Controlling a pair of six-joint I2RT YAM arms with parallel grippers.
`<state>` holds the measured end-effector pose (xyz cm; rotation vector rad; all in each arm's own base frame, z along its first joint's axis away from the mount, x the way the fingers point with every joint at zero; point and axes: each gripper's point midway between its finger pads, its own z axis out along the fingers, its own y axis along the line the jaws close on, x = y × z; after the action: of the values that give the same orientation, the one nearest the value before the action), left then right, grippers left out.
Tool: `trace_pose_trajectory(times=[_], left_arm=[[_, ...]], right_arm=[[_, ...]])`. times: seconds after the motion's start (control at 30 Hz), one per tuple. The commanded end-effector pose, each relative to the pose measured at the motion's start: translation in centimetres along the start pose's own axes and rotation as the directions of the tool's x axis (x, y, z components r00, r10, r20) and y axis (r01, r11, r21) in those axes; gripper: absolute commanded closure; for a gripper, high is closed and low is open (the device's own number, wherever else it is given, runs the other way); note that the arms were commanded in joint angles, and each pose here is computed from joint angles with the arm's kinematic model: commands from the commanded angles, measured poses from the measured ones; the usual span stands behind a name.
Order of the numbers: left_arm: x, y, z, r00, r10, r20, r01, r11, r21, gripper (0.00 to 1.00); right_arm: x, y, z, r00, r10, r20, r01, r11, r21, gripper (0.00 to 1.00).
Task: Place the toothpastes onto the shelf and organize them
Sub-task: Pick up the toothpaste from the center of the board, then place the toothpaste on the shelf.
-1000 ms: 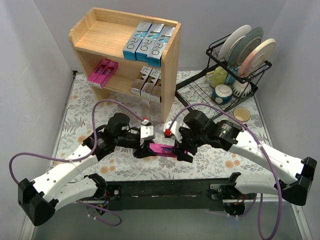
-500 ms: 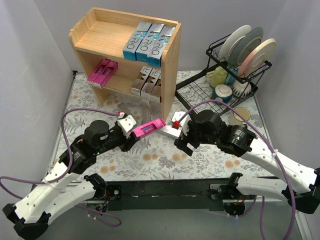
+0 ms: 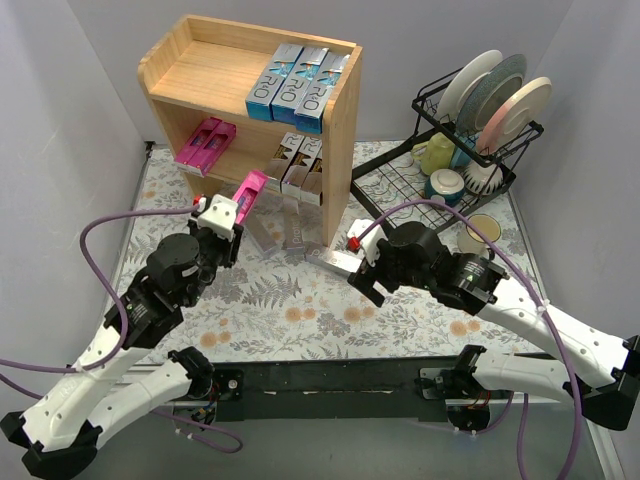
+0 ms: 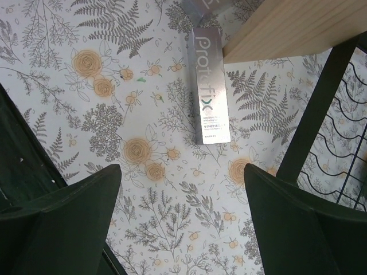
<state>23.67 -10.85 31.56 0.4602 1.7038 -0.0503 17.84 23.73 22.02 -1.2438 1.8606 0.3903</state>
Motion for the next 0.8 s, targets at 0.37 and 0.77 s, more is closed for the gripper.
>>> trace_pose_trajectory(times=[0.37, 0.77], left_arm=[[-4.8, 6.7, 8.3, 0.973, -0.141, 0.183, 0.151, 0.988, -0.044, 1.0], [-4.0, 8.5, 13.5, 0.952, -0.204, 0.229, 0.197, 0.979, 0.054, 0.95]], right_arm=[[-0.2, -1.2, -0.4, 0.996, 0.019, 0.086, -0.024, 0.998, 0.055, 0.04], [0.4, -0.9, -0.5, 0.992, 0.02, 0.123, -0.026, 0.998, 0.049, 0.04]])
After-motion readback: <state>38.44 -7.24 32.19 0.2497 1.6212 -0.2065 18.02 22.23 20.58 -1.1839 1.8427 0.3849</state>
